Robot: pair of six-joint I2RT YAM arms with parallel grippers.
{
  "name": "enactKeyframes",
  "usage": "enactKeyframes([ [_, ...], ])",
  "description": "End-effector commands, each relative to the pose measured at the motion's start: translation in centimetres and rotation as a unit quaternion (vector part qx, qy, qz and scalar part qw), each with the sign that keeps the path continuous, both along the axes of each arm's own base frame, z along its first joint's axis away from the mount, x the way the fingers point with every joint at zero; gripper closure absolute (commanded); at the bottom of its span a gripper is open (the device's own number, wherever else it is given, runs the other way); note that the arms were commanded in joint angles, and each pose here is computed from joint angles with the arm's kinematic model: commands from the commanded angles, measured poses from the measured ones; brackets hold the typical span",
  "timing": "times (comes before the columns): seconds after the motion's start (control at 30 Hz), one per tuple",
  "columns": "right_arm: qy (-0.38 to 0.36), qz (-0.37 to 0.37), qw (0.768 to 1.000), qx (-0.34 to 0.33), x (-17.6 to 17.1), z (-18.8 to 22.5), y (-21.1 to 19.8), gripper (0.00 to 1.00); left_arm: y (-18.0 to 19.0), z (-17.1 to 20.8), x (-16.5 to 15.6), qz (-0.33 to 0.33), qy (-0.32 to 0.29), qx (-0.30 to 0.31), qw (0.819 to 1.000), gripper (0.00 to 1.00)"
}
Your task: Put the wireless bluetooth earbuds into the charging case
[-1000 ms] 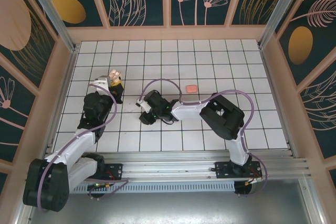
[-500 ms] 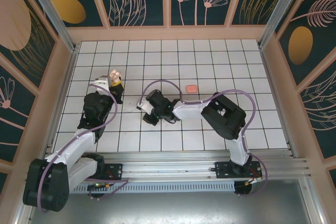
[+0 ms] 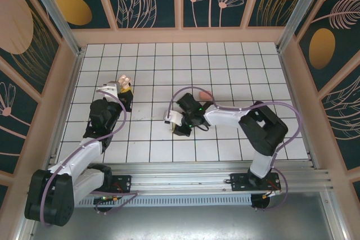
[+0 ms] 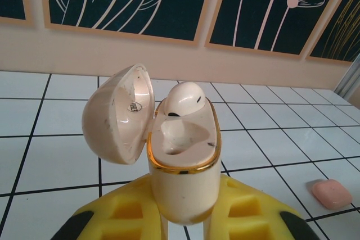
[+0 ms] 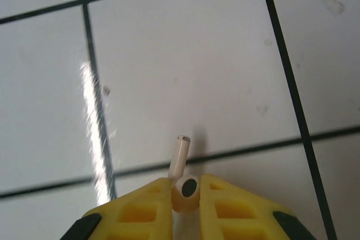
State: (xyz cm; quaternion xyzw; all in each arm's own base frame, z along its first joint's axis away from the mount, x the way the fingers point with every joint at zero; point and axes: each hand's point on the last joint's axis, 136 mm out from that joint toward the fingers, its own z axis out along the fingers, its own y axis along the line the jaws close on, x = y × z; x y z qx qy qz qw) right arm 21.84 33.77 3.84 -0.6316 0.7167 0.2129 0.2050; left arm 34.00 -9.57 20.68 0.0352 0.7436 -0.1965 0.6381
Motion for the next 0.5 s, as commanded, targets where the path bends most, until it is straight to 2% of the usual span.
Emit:
enactKeyframes([
  [0.0,-0.014,0.065,0.998,-0.009,-1.3,1.1,-2.1,0.85,-0.2,1.2,0.1,-0.011,-0.019,0.006,1.000,0.97],
  [0.23,-0.030,0.109,0.990,-0.088,-1.0,-1.1,-5.8,0.84,-0.5,1.1,-0.1,-0.017,-0.019,0.002,1.000,0.97],
  [0.47,-0.031,0.119,0.987,-0.101,0.0,-1.5,-5.8,0.81,-0.5,1.2,-0.1,-0.019,-0.021,0.005,1.000,0.97],
])
